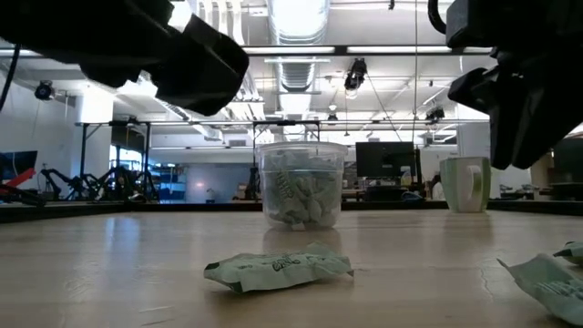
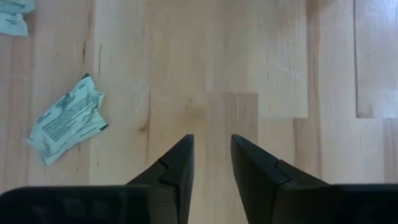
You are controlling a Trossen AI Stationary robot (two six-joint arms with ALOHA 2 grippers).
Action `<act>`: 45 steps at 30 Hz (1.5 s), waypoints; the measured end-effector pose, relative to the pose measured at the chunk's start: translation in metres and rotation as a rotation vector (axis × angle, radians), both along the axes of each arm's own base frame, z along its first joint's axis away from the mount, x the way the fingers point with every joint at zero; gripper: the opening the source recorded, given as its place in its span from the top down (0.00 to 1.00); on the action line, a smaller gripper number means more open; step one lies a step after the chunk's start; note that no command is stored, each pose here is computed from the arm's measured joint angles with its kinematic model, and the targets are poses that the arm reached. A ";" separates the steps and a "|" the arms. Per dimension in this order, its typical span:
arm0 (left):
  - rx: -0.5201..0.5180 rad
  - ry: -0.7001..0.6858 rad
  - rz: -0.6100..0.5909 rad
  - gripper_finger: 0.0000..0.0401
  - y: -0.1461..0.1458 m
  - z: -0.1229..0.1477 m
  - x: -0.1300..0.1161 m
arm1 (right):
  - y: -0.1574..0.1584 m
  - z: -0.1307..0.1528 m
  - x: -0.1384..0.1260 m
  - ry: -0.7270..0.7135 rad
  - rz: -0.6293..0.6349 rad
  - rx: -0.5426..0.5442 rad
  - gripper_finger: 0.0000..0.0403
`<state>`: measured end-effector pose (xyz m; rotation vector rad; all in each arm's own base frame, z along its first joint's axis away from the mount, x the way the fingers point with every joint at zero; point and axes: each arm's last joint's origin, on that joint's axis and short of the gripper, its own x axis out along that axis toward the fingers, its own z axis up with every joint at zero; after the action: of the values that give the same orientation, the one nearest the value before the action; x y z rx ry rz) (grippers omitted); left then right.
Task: Pick and place Stevia / Truvia into bins
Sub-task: Put the light green stevia packet into the transparent container
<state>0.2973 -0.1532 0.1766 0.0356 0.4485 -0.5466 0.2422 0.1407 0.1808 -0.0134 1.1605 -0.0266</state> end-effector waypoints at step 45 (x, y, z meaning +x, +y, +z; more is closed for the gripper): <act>0.072 -0.026 0.038 0.58 -0.024 -0.075 0.023 | 0.002 0.002 0.003 -0.031 0.003 0.017 0.84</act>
<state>0.3205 -0.1772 0.1011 0.1031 0.4429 -0.4922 0.2452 0.1427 0.1830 0.0007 1.1299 -0.0146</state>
